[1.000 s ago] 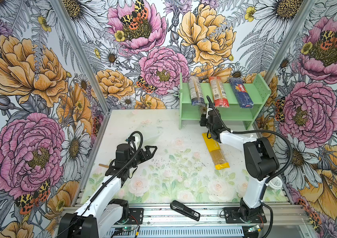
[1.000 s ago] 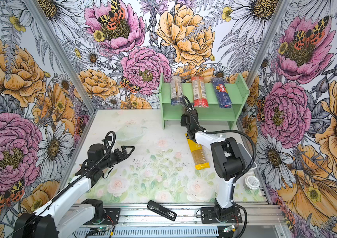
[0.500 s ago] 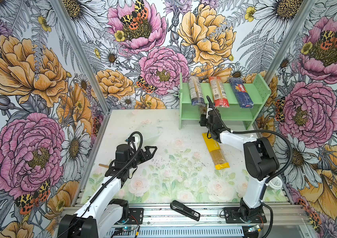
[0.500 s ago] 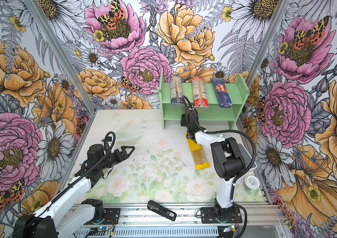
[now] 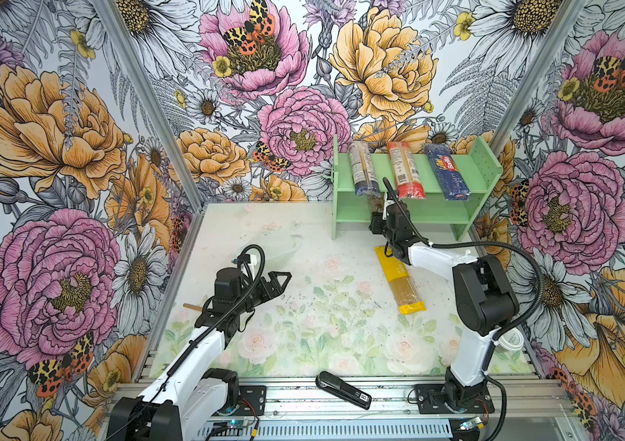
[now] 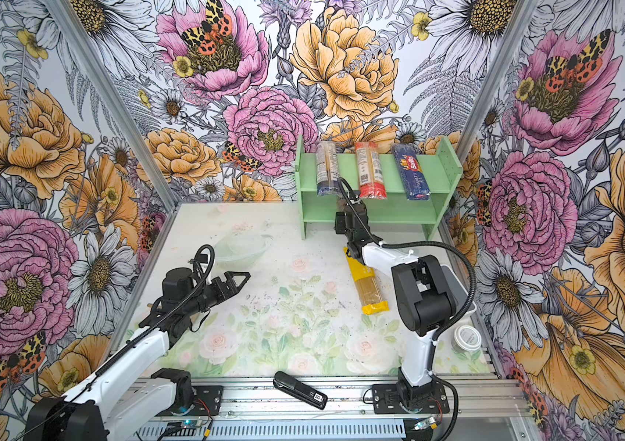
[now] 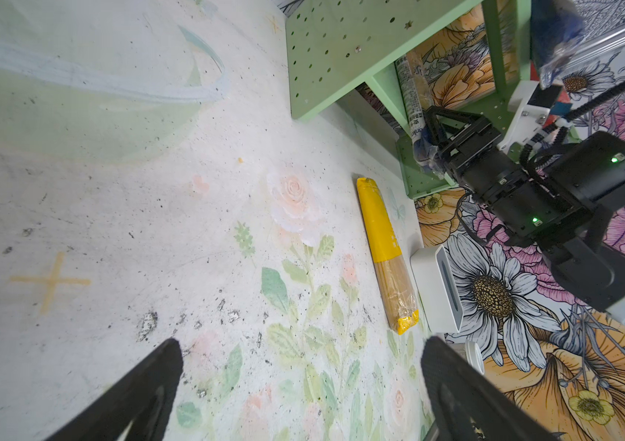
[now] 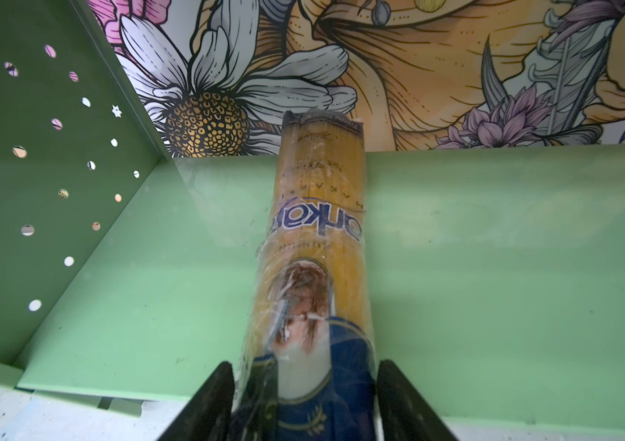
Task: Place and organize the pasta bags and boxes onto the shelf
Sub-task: 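Open the right gripper and pull it back from the standing bag, then move the right gripper down over the yellow PASTATIME spaghetti bag, then close the right gripper on the spaghetti end of the yellow bag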
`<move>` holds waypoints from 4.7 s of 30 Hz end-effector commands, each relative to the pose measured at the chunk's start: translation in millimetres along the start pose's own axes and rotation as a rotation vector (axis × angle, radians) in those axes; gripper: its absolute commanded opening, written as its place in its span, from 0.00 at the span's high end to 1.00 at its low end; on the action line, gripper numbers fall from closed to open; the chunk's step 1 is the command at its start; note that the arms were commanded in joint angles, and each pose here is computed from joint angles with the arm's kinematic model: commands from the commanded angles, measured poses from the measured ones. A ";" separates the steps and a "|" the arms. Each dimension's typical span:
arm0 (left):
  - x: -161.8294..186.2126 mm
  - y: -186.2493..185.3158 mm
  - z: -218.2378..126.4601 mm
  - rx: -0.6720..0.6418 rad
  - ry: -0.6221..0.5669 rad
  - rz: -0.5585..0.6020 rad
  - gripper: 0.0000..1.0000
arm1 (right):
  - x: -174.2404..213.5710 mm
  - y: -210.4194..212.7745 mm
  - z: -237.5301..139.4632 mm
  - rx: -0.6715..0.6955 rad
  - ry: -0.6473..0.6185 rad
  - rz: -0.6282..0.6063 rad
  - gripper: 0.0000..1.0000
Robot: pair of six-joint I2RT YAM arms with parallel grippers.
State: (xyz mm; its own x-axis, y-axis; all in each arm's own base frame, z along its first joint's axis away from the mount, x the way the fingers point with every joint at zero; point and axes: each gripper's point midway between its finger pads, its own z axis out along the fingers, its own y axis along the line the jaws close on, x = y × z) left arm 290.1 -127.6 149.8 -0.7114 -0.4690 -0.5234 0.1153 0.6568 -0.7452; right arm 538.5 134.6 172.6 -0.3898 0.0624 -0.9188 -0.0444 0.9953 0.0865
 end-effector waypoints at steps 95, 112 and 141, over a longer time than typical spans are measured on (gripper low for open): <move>1.9 2.2 10.7 0.004 0.041 -0.005 0.01 | 226.6 -40.8 -176.8 -0.039 0.776 0.271 0.05; 3.8 3.7 14.4 -0.002 0.051 -0.003 0.01 | 216.3 -30.8 -164.1 0.121 0.580 0.181 0.05; 2.5 1.3 19.7 0.002 0.068 -0.001 0.01 | 251.7 -14.5 -147.4 0.167 0.406 0.085 0.16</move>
State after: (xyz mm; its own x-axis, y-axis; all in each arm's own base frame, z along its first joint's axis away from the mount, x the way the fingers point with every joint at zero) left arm 295.4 -135.5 126.1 -0.7720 -0.4444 -0.4545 0.0663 0.6549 -0.7528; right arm 313.1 123.8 14.2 -0.6989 0.1260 -0.7040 0.1297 0.9904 0.0485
